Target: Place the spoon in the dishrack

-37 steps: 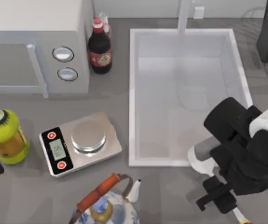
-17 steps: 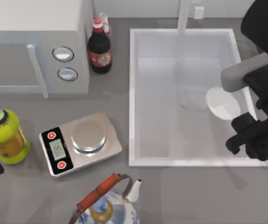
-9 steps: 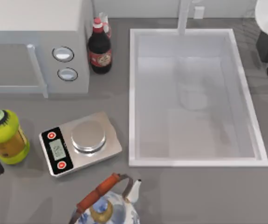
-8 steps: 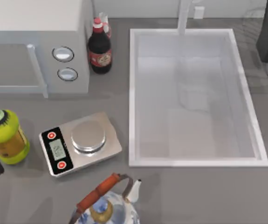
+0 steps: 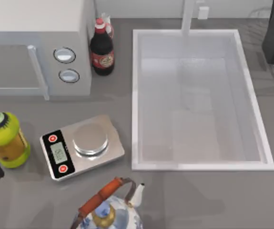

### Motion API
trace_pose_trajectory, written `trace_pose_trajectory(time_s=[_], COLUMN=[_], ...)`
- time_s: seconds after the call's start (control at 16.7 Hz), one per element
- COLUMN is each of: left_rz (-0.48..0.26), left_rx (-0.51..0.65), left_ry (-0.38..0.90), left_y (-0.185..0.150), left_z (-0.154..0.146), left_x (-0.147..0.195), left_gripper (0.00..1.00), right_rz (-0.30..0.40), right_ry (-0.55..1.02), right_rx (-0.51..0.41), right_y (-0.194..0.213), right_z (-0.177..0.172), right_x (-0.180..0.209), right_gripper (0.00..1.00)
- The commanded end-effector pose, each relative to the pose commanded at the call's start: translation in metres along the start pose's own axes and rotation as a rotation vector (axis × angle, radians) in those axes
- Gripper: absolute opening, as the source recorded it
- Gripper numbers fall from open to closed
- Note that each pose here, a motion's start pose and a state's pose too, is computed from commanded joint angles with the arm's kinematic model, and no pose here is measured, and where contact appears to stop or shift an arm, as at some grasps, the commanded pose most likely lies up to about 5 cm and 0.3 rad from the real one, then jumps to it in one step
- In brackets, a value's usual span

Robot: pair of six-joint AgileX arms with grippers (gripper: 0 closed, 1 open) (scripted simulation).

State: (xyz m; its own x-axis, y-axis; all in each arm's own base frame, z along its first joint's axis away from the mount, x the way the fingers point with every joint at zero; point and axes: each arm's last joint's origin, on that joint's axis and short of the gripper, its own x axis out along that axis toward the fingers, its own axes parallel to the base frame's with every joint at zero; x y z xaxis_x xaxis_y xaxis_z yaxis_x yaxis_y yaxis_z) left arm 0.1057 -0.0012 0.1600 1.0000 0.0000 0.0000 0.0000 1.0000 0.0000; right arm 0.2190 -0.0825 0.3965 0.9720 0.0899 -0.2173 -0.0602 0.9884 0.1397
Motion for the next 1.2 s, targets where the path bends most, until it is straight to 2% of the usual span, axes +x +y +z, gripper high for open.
trace_pose_trajectory(time_s=[0.12,0.3,0.72,0.9,1.2], left_rz=[0.000,0.000,0.000,0.000,0.000], left_rx=[0.000,0.000,0.000,0.000,0.000], left_ry=[0.000,0.000,0.000,0.000,0.000], left_y=[0.000,0.000,0.000,0.000,0.000], left_z=[0.000,0.000,0.000,0.000,0.000], left_x=[0.000,0.000,0.000,0.000,0.000], left_gripper=[1.00,1.00,1.00,1.00,1.00], right_rz=[-0.046,-0.083,-0.084,-0.087,-0.091], right_ry=[-0.124,-0.218,-0.224,-0.220,-0.229], right_rx=[-0.062,-0.126,-0.129,-0.124,-0.133], right_y=[-0.012,-0.017,-0.019,-0.035,-0.069], right_z=[0.009,0.015,0.016,0.012,-0.024], right_x=[-0.023,-0.044,-0.041,-0.012,0.080], right_gripper=[0.00,0.00,0.00,0.00,0.00])
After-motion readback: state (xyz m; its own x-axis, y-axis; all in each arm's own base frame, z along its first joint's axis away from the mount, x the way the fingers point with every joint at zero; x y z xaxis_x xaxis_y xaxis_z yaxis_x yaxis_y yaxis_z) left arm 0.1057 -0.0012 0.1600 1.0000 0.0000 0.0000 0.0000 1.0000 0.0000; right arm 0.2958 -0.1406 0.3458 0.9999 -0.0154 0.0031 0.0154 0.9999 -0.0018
